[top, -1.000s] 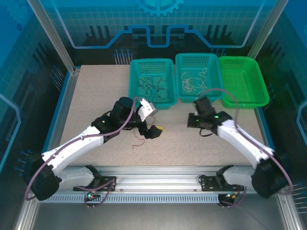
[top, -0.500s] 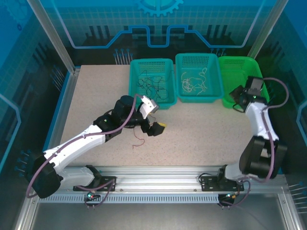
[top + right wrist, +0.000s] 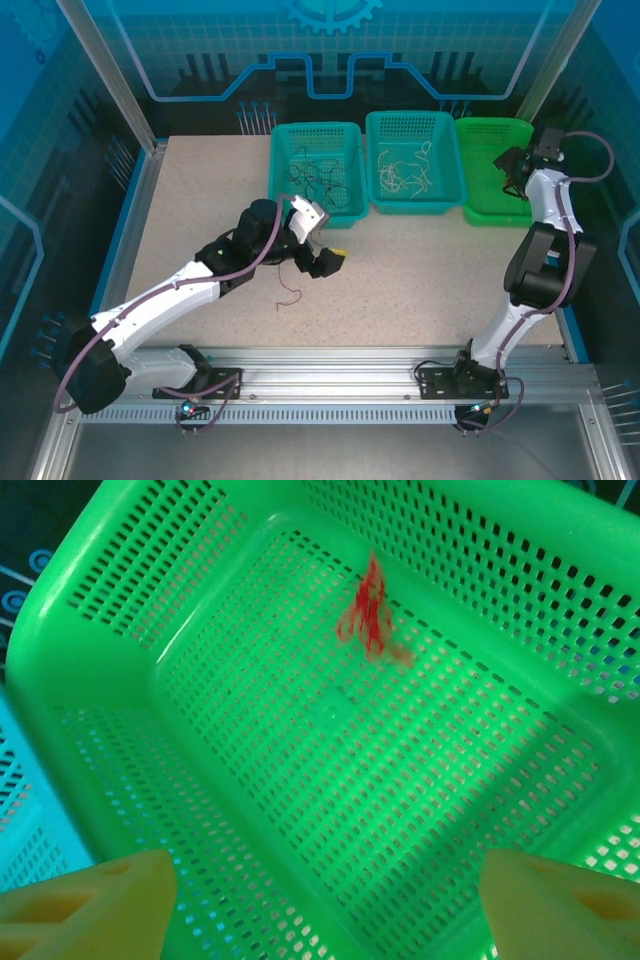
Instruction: Untangle the cables
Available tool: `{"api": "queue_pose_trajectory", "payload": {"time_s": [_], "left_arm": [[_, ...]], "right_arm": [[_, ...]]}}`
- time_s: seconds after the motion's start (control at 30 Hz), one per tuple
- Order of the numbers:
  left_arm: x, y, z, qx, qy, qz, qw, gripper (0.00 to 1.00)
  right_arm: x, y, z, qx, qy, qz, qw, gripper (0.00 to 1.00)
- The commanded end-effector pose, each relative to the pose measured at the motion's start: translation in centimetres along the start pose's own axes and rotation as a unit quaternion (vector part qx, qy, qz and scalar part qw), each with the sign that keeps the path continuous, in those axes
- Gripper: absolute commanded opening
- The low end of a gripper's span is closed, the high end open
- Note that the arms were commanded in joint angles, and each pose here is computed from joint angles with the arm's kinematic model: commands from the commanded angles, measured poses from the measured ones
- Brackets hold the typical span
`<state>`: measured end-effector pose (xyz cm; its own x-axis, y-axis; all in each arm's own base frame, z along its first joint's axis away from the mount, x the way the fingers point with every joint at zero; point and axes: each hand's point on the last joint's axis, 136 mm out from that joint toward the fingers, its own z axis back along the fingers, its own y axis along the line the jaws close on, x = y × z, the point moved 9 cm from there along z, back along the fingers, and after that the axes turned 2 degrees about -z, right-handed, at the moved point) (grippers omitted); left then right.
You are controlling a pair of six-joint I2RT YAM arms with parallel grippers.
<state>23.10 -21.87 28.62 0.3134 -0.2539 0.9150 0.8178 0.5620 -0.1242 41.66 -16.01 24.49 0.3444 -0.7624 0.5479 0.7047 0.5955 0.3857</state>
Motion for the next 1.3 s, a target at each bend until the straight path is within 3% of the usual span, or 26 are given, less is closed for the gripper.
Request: {"api": "queue_pose_trajectory", "payload": {"time_s": [0.0,0.17,0.3,0.47,0.53,0.63,0.7,0.87,0.97,1.17,1.27], "left_arm": [[0.1,0.7,0.4,0.056,-0.02,0.026,0.998,0.99],[-0.8,2.7,1.1,0.186,0.025,0.099,0.977,0.99],[-2.6,4.3,2.0,0.278,0.102,0.155,0.942,0.98],[-5.6,6.1,2.1,0.311,0.173,0.212,0.91,0.94],[-6.8,7.3,2.4,0.333,0.196,0.255,0.886,0.91],[-9.0,9.3,3.1,0.361,0.22,0.356,0.834,0.85],[-10.2,10.0,2.9,0.359,0.227,0.396,0.814,0.78],[-12.4,10.1,0.2,0.283,0.255,0.417,0.826,0.64],[-13.5,10.2,-1.3,0.254,0.276,0.425,0.824,0.6],[-15.6,10.7,-2.4,0.261,0.302,0.426,0.812,0.5],[-16.1,11.0,-3.3,0.249,0.292,0.426,0.82,0.44]], "right_arm": [[-0.7,0.3,3.6,0.047,0.01,0.04,0.998,0.8],[-6.0,0.6,7.3,0.128,0.074,0.08,0.986,0.77],[-11.6,0.8,11.2,0.175,0.103,0.125,0.971,0.77],[-17.5,1.9,15.4,0.242,0.148,0.202,0.937,0.76],[-19.3,2.4,16.9,0.266,0.164,0.225,0.923,0.76],[-21.7,3.1,18.6,0.29,0.188,0.255,0.903,0.76],[-22.7,3.3,19.3,0.291,0.199,0.274,0.895,0.76],[-23.7,3.2,19.3,0.275,0.211,0.298,0.889,0.76],[-23.7,3.4,19.3,0.28,0.211,0.298,0.888,0.76],[-23.8,4.3,19.6,0.289,0.225,0.312,0.877,0.76],[-23.8,4.7,19.8,0.295,0.227,0.319,0.872,0.76]]}}
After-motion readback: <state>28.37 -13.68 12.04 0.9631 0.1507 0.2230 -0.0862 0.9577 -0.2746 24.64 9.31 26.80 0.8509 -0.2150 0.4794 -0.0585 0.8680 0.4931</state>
